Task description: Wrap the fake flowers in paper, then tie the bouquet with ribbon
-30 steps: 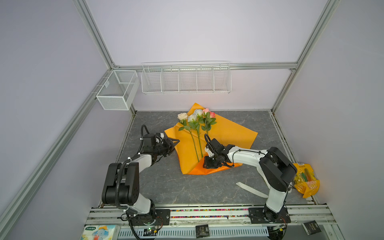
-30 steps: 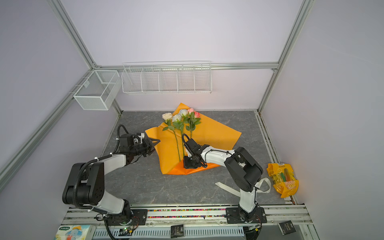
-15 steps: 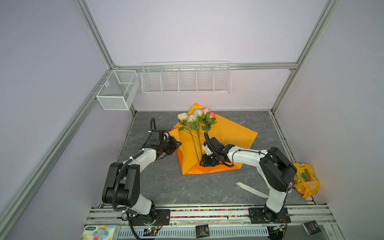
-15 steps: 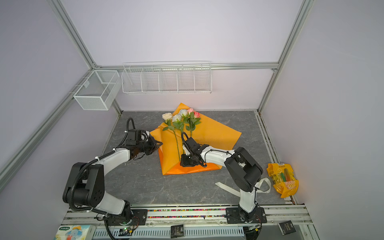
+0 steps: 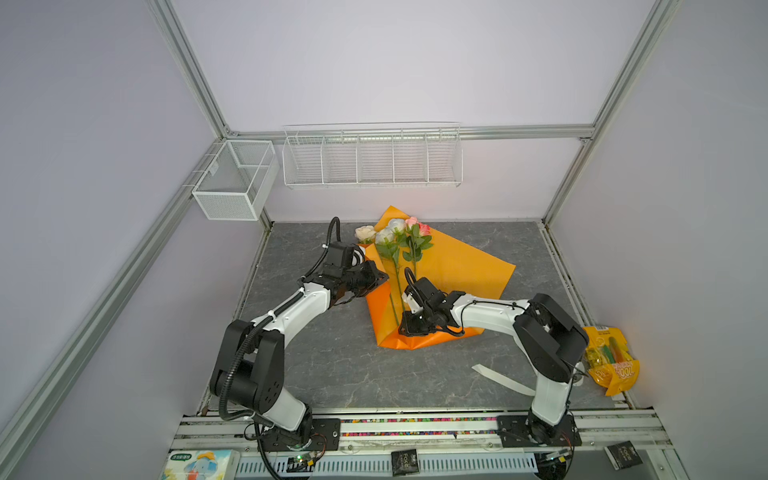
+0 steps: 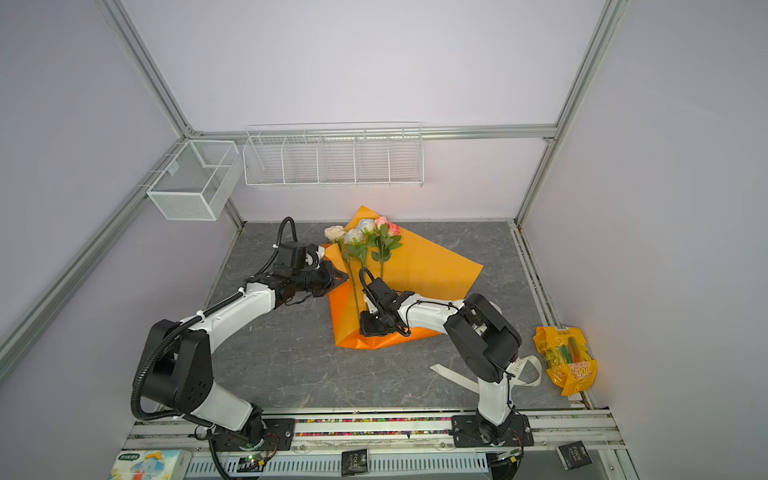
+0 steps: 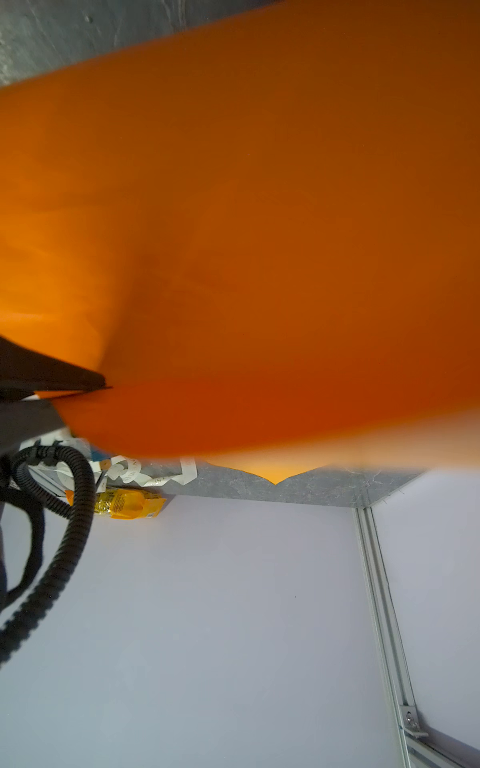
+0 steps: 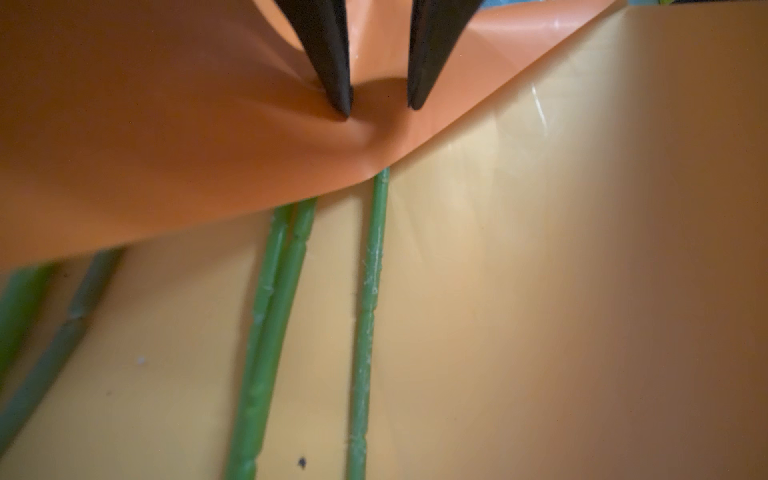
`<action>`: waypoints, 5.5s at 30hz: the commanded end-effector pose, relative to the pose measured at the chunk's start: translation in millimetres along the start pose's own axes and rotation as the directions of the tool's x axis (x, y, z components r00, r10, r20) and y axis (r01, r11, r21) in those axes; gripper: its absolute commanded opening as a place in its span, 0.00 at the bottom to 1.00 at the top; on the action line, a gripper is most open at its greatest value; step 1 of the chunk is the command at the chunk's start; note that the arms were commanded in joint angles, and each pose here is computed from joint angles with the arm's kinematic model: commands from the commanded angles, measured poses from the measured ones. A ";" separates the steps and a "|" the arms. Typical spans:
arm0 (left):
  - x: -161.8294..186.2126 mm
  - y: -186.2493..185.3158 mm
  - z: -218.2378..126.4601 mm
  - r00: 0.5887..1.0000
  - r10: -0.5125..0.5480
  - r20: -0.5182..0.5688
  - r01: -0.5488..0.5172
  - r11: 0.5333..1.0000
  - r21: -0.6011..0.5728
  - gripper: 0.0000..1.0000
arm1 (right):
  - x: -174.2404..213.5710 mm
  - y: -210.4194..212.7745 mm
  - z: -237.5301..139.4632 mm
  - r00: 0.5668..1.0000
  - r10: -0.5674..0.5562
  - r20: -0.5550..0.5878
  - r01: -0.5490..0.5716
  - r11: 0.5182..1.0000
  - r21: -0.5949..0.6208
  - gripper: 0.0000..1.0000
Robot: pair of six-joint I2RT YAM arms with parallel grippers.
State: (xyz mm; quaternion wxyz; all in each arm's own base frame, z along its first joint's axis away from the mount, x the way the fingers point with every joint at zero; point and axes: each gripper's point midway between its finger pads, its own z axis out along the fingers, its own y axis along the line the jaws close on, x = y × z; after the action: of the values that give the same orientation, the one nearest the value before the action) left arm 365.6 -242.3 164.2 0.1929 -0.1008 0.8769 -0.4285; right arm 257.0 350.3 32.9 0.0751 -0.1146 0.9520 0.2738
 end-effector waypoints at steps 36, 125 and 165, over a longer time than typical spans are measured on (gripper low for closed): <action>7.3 -62.3 0.2 0.998 0.054 -0.021 -0.052 0.996 0.079 0.07 | 41.2 -26.6 18.2 0.994 0.029 -0.104 -0.025 0.999 0.044 0.17; 14.9 -70.1 125.8 0.987 0.025 -0.159 -0.015 0.998 0.068 0.09 | -90.3 -33.7 -58.2 0.921 0.216 0.323 -0.138 0.959 -0.248 0.20; 45.1 6.5 136.3 0.966 0.039 -0.257 -0.036 0.999 0.018 0.33 | -80.5 -71.4 -59.6 0.950 0.217 0.226 -0.214 0.976 -0.037 0.22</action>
State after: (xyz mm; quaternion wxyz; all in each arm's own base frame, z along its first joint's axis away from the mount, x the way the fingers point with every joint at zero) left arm 382.6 -339.5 73.6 0.0873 -0.0331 0.8962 -0.4338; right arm 346.4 282.5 45.8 0.1391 0.0269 0.9391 0.3132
